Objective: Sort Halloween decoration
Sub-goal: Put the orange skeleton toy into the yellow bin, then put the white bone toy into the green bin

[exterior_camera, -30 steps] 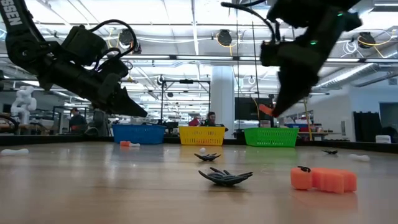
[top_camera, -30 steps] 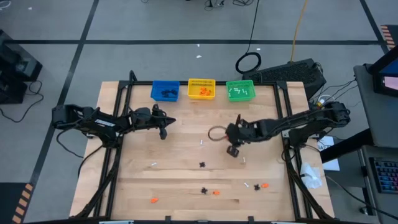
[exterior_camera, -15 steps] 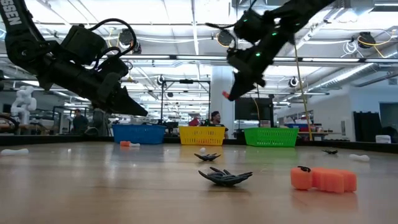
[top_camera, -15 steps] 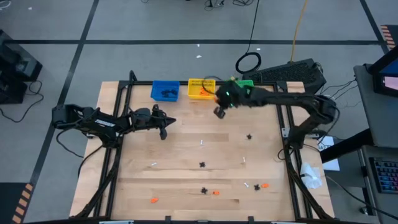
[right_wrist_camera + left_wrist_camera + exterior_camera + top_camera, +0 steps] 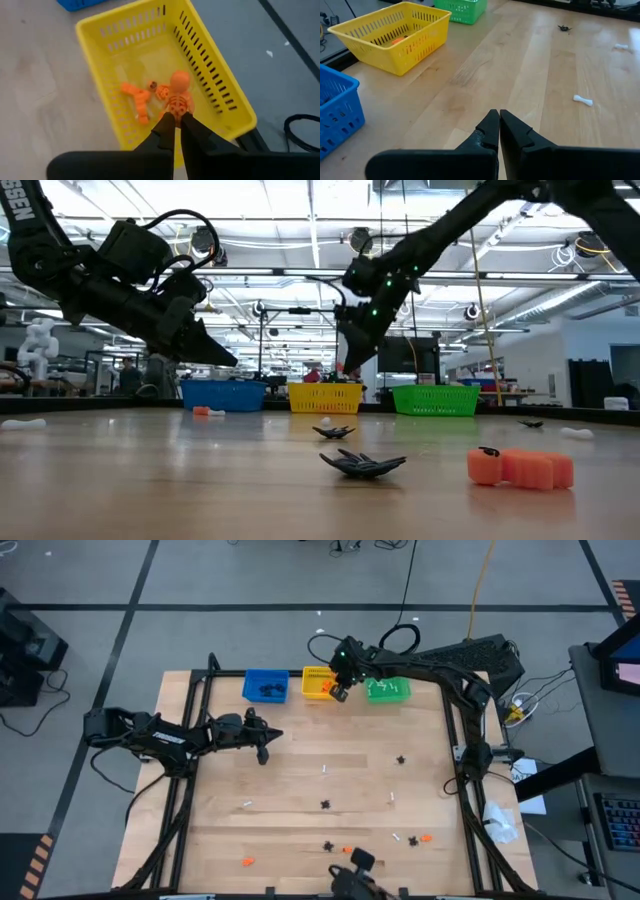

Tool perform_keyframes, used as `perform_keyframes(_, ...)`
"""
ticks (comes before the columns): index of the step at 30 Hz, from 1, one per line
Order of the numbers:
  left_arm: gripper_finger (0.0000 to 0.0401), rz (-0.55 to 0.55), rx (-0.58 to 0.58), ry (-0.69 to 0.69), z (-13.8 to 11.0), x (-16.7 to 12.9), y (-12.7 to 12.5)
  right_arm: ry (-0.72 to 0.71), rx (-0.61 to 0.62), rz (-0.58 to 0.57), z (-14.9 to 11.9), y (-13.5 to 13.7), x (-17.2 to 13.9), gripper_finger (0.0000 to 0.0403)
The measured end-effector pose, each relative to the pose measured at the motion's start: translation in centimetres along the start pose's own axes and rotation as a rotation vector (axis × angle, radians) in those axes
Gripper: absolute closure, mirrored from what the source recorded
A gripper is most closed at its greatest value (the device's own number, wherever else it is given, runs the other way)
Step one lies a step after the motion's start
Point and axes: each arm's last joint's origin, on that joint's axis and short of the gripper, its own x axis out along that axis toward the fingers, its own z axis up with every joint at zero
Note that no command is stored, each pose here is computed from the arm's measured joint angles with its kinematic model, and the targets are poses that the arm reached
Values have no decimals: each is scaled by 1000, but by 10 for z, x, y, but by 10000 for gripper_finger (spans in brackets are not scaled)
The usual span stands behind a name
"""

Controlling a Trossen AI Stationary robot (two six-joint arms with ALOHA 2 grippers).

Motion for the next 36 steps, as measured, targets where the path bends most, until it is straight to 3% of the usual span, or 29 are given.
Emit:
perform_keyframes(11,396,0,0,1,0,0,0,41,45,8,-13,-14,37,393)
perform_keyframes(21,396,-1,0,1,0,0,0,12,12,21,-5,-3,25,286)
perform_keyframes(24,396,-1,0,3,0,0,0,-11,-17,28,2,5,14,275)
perform_keyframes(28,396,-5,2,9,-1,0,-1,-47,-51,45,10,20,-3,305)
perform_keyframes(33,396,-11,5,10,-1,0,-2,-112,-101,81,5,48,-15,387)
perform_keyframes(36,396,-11,5,11,-1,0,-2,-165,-106,105,-7,67,-17,394)
